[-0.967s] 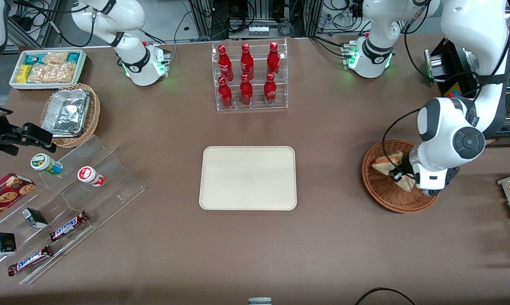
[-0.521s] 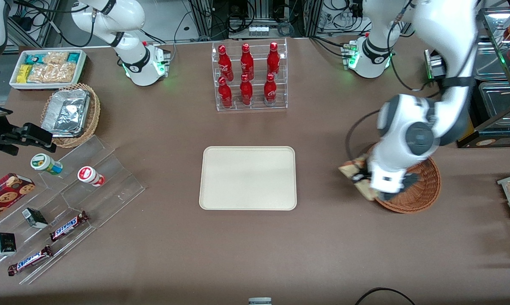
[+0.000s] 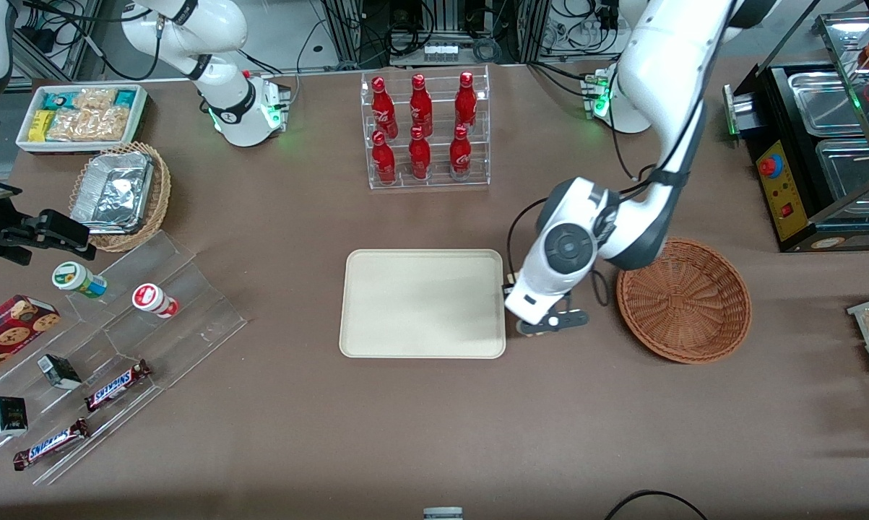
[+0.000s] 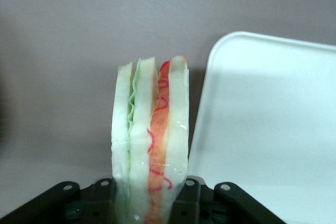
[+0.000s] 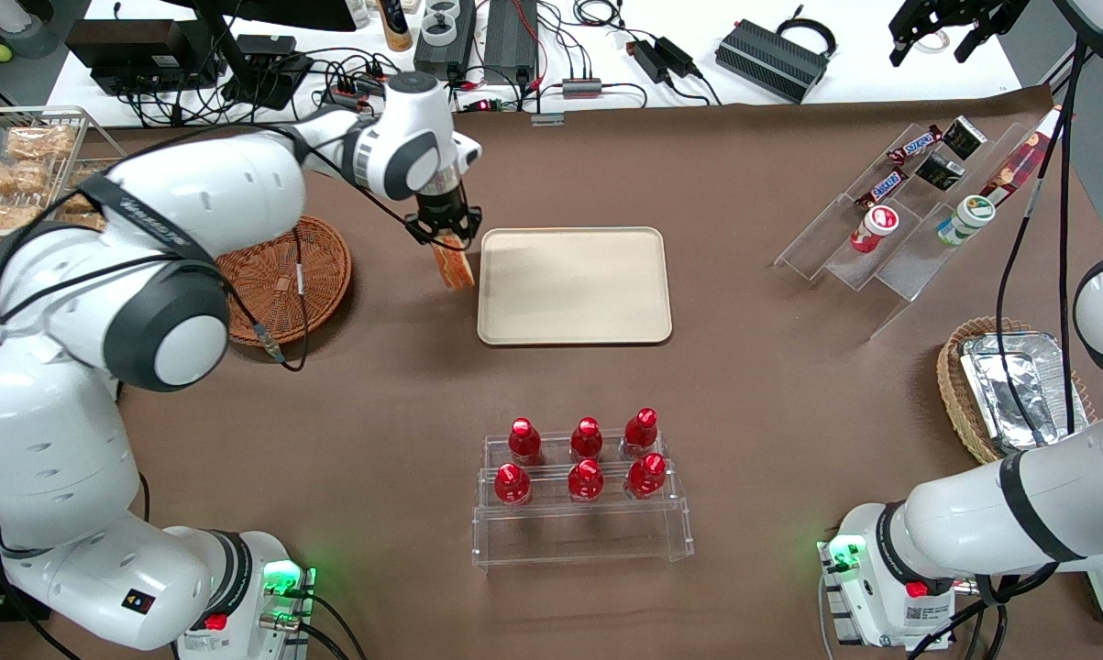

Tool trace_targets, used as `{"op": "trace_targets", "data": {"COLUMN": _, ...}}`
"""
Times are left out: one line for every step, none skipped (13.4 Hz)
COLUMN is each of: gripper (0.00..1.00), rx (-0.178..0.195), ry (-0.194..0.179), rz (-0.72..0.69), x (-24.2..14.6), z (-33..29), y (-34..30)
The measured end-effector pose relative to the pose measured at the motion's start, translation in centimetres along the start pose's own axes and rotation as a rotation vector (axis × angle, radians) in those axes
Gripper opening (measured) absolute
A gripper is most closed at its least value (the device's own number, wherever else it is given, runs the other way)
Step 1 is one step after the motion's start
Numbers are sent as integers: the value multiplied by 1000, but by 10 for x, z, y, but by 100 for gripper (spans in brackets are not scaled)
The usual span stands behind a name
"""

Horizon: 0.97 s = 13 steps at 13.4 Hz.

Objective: Place sandwich from basket to tray
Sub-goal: 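Lift the sandwich and carry it toward the cream tray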

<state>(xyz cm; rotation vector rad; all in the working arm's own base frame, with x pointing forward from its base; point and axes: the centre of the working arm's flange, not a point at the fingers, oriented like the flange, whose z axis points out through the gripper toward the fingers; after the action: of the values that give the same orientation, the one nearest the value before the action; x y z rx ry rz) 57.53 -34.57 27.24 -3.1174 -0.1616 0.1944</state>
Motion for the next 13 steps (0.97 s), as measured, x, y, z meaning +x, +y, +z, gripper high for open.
{"op": "trace_targets", "data": {"gripper": 32, "rx": -4, "ry": 5, "rz": 23, "x": 1, "z": 2, "y": 10}}
{"op": "trace_targets", "data": {"gripper": 32, "rx": -10, "ry": 12, "rz": 47, "x": 0, "z": 3, "y": 24}}
{"op": "trace_targets", "data": {"gripper": 32, "rx": -14, "ry": 18, "rz": 73, "x": -4, "z": 6, "y": 42}}
{"op": "trace_targets", "data": {"gripper": 32, "rx": -16, "ry": 22, "rz": 102, "x": -9, "z": 11, "y": 59}}
{"op": "trace_targets", "data": {"gripper": 33, "rx": -19, "ry": 23, "rz": 132, "x": -13, "z": 17, "y": 75}}
{"op": "trace_targets", "data": {"gripper": 33, "rx": -21, "ry": 22, "rz": 157, "x": -17, "z": 24, "y": 87}}
{"op": "trace_targets", "data": {"gripper": 34, "rx": -22, "ry": 19, "rz": 171, "x": -18, "z": 31, "y": 97}}
{"op": "trace_targets", "data": {"gripper": 34, "rx": -22, "ry": 15, "rz": 184, "x": -19, "z": 40, "y": 104}}
{"op": "trace_targets", "data": {"gripper": 37, "rx": -21, "ry": 11, "rz": 193, "x": -20, "z": 48, "y": 109}}
{"op": "trace_targets", "data": {"gripper": 37, "rx": -23, "ry": 10, "rz": 200, "x": -21, "z": 54, "y": 114}}
{"op": "trace_targets", "data": {"gripper": 36, "rx": -25, "ry": 11, "rz": 205, "x": -22, "z": 60, "y": 119}}
{"op": "trace_targets", "data": {"gripper": 37, "rx": -30, "ry": 15, "rz": 208, "x": -22, "z": 62, "y": 122}}
{"op": "trace_targets", "data": {"gripper": 37, "rx": -35, "ry": 21, "rz": 208, "x": -21, "z": 63, "y": 123}}
